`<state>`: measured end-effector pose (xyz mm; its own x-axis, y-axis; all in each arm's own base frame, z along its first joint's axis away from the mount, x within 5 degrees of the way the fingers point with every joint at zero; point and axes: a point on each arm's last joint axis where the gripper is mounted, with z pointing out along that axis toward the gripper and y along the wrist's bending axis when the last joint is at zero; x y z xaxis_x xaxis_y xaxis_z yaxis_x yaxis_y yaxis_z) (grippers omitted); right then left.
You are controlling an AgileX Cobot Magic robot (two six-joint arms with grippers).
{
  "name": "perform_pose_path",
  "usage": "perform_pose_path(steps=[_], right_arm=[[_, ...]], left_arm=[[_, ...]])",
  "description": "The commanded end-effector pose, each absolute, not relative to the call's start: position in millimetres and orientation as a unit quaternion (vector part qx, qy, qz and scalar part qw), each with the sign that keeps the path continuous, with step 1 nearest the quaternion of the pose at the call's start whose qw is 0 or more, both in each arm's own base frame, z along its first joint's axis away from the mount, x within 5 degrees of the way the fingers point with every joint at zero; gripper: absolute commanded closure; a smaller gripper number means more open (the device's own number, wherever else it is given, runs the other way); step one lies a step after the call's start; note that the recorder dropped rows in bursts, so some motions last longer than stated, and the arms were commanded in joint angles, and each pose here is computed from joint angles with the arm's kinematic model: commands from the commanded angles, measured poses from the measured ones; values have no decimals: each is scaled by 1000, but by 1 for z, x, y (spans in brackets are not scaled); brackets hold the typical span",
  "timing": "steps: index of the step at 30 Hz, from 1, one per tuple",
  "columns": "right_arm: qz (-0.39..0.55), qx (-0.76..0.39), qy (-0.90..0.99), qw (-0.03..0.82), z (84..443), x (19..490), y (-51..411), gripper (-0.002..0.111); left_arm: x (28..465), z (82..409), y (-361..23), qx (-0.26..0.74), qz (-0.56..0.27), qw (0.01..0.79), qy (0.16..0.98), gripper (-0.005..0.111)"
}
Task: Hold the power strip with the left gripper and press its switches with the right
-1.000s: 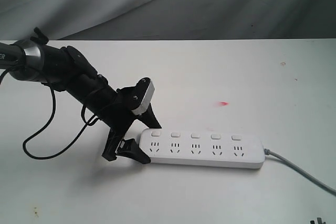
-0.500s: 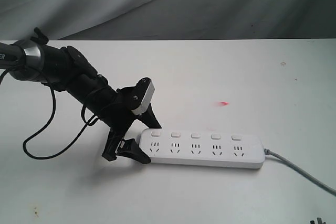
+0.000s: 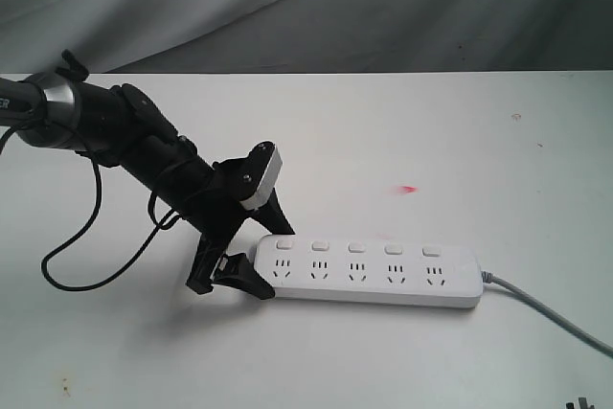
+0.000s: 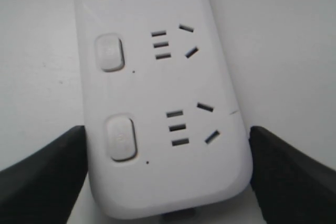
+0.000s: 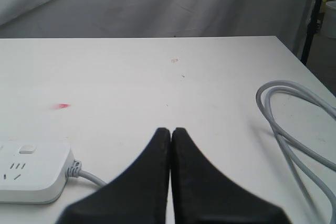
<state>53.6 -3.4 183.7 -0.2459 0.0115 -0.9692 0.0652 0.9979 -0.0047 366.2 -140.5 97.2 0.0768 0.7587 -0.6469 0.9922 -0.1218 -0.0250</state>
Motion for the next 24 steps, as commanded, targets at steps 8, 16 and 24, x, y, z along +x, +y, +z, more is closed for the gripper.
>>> perform_pose_path(steps=[8,16,24], right_arm=[[-65,-1,772,633,188,54,-6,108],[-128,-69,609,780,228,54,-2,108],[-118,-70,512,848,248,46,3,108]], left_arm=[[368,98,-142,698,-260,227,628,106],[368,98,-142,698,-260,227,628,106],[368,98,-142,698,-260,227,628,106]])
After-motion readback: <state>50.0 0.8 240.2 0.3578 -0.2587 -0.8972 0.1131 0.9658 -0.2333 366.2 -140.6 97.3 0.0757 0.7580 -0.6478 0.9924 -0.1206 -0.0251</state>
